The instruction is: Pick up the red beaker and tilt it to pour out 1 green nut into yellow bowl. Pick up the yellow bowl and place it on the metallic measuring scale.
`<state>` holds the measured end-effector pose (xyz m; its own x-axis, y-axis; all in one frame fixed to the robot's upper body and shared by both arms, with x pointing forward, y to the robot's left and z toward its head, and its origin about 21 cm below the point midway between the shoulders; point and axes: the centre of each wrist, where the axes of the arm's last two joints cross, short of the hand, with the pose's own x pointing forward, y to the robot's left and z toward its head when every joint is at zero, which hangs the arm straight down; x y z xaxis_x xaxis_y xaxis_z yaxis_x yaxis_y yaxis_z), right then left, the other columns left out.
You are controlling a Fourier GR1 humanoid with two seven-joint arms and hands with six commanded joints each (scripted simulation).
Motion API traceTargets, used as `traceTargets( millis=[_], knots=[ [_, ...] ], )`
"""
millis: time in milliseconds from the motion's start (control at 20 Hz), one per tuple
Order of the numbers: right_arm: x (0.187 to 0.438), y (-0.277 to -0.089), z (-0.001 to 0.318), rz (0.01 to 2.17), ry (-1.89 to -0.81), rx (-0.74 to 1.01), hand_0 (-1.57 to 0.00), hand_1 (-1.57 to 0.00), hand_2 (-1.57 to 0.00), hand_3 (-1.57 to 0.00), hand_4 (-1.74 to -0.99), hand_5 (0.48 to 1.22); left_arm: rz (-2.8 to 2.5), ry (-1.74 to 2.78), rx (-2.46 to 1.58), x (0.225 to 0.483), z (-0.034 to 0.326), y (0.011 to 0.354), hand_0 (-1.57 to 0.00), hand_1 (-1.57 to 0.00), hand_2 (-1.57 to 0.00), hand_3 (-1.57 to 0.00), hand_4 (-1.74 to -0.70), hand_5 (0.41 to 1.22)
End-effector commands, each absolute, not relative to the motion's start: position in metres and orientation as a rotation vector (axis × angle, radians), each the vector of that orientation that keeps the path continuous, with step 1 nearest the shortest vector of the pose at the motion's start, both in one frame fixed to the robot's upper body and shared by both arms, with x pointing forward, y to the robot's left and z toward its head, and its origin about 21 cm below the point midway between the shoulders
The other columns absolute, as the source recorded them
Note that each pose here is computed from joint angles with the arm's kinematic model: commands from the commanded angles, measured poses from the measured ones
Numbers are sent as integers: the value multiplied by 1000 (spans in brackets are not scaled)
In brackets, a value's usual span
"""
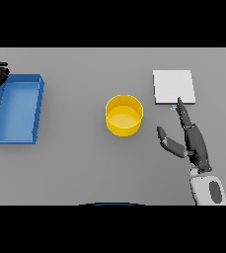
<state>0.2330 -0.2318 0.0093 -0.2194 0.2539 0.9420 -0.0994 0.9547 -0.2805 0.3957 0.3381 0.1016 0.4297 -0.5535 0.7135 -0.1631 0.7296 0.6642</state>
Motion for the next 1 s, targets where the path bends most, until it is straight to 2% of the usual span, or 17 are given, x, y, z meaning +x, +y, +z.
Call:
traceTargets(
  millis=[0,100,150,200,250,350,400,500,700,800,950],
  knots=[
    [233,-233,10,321,-1765,-118,1,1,1,1,-1167,675,-261,-1110,751,391,98,334,-1571,-1571,-1571,-1571,-1741,1050],
    [230,-231,7,319,-1758,-113,1,1,1,1,-1157,671,-239,-1082,751,384,95,334,-1571,-1571,-1571,-1571,-1741,925],
    [229,-229,9,315,-1759,-108,1,1,1,1,-1155,669,-228,-1062,741,381,95,333,-1571,-1571,-1571,-1571,-1655,868],
    [229,-227,11,307,-1768,-102,1,1,1,1,-1155,670,-244,-1053,739,379,100,335,-1571,-1571,-1526,-1525,-1521,818],
    [229,-227,8,309,-1756,-101,1,1,1,1,-1153,670,-307,-1090,694,375,103,334,-1469,-1344,-1276,-1318,-1369,774],
    [229,-232,10,314,-1747,-118,1,1,1,1,-1149,670,-353,-1105,596,366,109,337,-940,-860,-817,-843,-1126,705],
    [229,-230,9,308,-1754,-114,1,1,1,1,-1150,671,-357,-1097,546,364,109,341,-751,-687,-653,-675,-1050,683],
    [228,-230,10,307,-1758,-103,1,1,1,1,-1155,670,-424,-1040,570,363,110,341,-481,-440,-418,-431,-915,651],
    [230,-231,10,325,-1751,-141,1,1,1,1,-1157,665,-493,-976,645,364,108,340,-196,-179,-170,-176,-813,627],
    [230,-229,10,326,-1758,-149,1,1,1,1,-1157,665,-493,-990,661,366,103,339,-125,-115,-109,-112,-794,627],
    [232,-229,14,368,-1702,-213,1,1,1,1,-1131,631,-481,-1068,651,367,108,334,-64,-58,-55,-57,-778,633]
  ],
)
